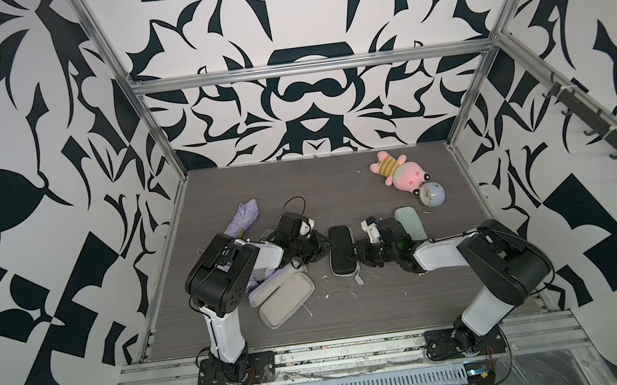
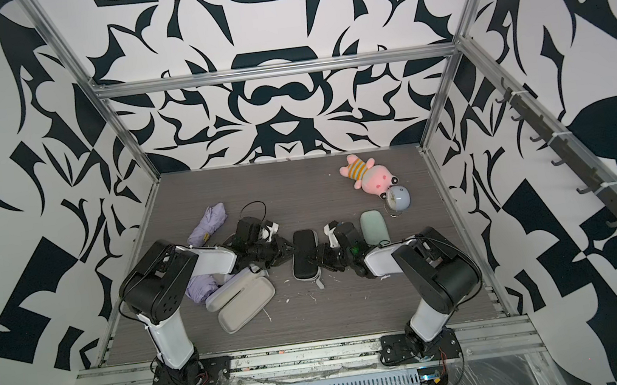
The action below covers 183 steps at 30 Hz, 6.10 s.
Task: Put umbrellas into zippered umbrella sleeves
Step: Close the umbrella sleeve at the center of the board, then pick up the umbrella sleeve at the center of the board, then zip the zipper on the umbrella sleeve, then adjust the umbrella sleeve.
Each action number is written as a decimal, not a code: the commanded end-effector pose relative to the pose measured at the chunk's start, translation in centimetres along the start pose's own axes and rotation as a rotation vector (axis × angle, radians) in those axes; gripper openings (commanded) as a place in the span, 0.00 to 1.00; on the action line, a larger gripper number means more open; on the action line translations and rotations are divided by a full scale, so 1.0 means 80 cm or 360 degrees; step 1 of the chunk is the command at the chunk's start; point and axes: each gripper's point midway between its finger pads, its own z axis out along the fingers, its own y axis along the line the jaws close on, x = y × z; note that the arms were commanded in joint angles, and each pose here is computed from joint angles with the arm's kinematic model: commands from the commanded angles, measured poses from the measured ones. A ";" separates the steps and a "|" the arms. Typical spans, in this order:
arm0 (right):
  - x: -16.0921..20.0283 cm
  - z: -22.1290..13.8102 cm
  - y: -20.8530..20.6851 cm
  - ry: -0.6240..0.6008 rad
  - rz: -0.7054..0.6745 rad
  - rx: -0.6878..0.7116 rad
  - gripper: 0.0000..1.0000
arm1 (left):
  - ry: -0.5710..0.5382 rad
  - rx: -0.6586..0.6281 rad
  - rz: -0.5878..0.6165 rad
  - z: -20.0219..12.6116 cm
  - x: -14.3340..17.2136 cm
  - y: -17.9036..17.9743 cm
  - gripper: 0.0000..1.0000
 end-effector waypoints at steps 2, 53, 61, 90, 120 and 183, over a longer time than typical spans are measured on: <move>-0.012 -0.008 0.036 -0.0051 -0.0066 -0.0201 0.14 | 0.0134 0.0062 -0.0093 -0.009 0.021 -0.004 0.37; -0.076 -0.169 0.068 -0.0583 -0.0851 0.0078 0.30 | 0.0051 0.0943 0.0756 -0.116 -0.043 -0.217 0.28; -0.045 -0.171 0.130 -0.0923 -0.1829 0.0349 0.22 | 0.0192 0.1238 0.1076 -0.147 -0.009 -0.265 0.19; -0.038 -0.162 0.215 -0.1026 -0.2172 0.0224 0.32 | 0.0290 0.1167 0.0960 -0.117 -0.002 -0.257 0.12; -0.128 -0.192 0.229 -0.1082 -0.2256 0.0394 0.00 | 0.0561 0.0631 0.1021 -0.090 0.063 -0.178 0.10; -0.056 -0.109 0.190 0.0110 -0.1049 -0.0736 0.10 | 0.0508 0.0410 0.1585 -0.106 0.058 -0.216 0.53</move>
